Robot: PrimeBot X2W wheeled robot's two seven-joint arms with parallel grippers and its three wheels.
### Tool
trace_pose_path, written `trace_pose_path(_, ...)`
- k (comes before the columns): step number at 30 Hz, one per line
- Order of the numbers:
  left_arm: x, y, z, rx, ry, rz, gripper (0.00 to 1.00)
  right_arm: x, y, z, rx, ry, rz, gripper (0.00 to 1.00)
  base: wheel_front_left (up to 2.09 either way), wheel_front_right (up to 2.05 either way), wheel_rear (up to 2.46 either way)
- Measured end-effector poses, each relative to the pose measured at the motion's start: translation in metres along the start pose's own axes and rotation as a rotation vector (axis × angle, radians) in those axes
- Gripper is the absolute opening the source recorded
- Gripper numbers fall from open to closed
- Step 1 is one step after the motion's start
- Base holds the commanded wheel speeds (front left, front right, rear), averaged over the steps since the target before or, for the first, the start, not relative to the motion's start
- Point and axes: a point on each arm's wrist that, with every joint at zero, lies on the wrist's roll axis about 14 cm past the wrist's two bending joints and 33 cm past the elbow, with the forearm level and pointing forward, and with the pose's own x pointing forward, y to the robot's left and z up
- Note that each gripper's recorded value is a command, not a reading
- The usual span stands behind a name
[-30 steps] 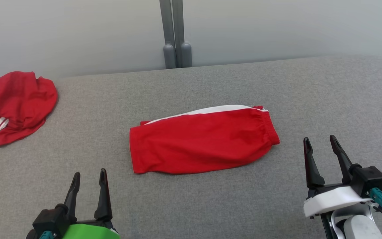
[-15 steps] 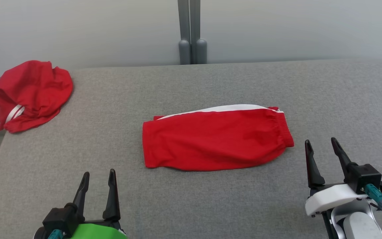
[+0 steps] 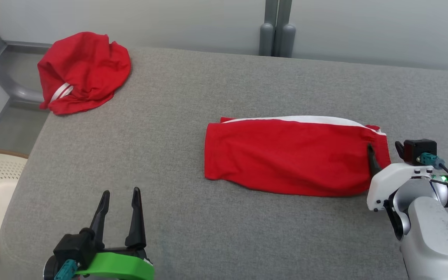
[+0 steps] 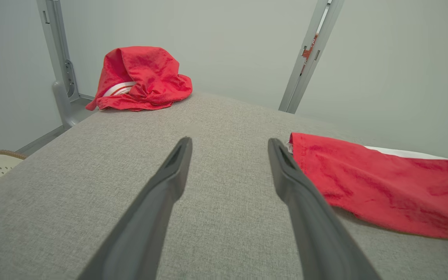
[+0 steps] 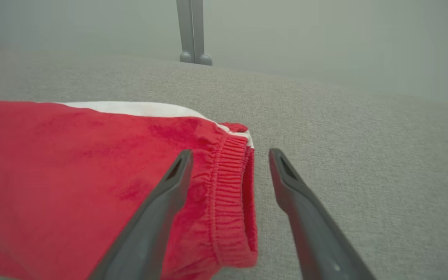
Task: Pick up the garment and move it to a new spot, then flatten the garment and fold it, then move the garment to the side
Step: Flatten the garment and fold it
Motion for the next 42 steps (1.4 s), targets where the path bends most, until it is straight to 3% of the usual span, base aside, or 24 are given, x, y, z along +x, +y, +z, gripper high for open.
trace_pose_path(5,-0.001,0.011,-0.001,0.007,0.007,0.038,1.0,0.016,0.015,-0.017,0.028,0.082,0.037,1.0,0.0,0.0,0.0)
trace_pose_path(6,-0.001,0.012,-0.002,0.008,0.008,0.042,1.0,0.018,0.017,-0.018,0.033,0.084,0.044,0.79,0.0,0.0,0.0)
trace_pose_path(7,-0.001,0.013,-0.002,0.009,0.008,0.047,1.0,0.02,0.021,-0.019,0.038,0.086,0.052,0.47,0.0,0.0,0.0)
trace_pose_path(9,0.0,0.014,-0.001,0.011,0.008,0.048,1.0,0.022,0.025,-0.013,0.042,0.054,0.066,0.0,0.0,0.0,0.0)
trace_pose_path(18,0.011,-0.004,-0.004,0.015,0.011,-0.013,1.0,0.007,0.039,0.018,0.033,-0.122,0.127,0.0,0.0,0.0,0.0)
trace_pose_path(27,0.027,-0.036,-0.011,0.014,0.028,-0.119,1.0,-0.062,0.022,-0.04,0.03,-0.056,0.131,0.0,0.0,0.0,0.0)
trace_pose_path(40,0.036,-0.051,-0.021,0.014,0.053,-0.169,1.0,-0.087,-0.009,-0.084,-0.02,0.066,0.086,0.0,0.0,0.0,0.0)
trace_pose_path(42,0.036,-0.051,-0.021,0.015,0.054,-0.168,1.0,-0.088,-0.016,-0.086,-0.015,0.068,0.066,0.14,0.0,0.0,0.0)
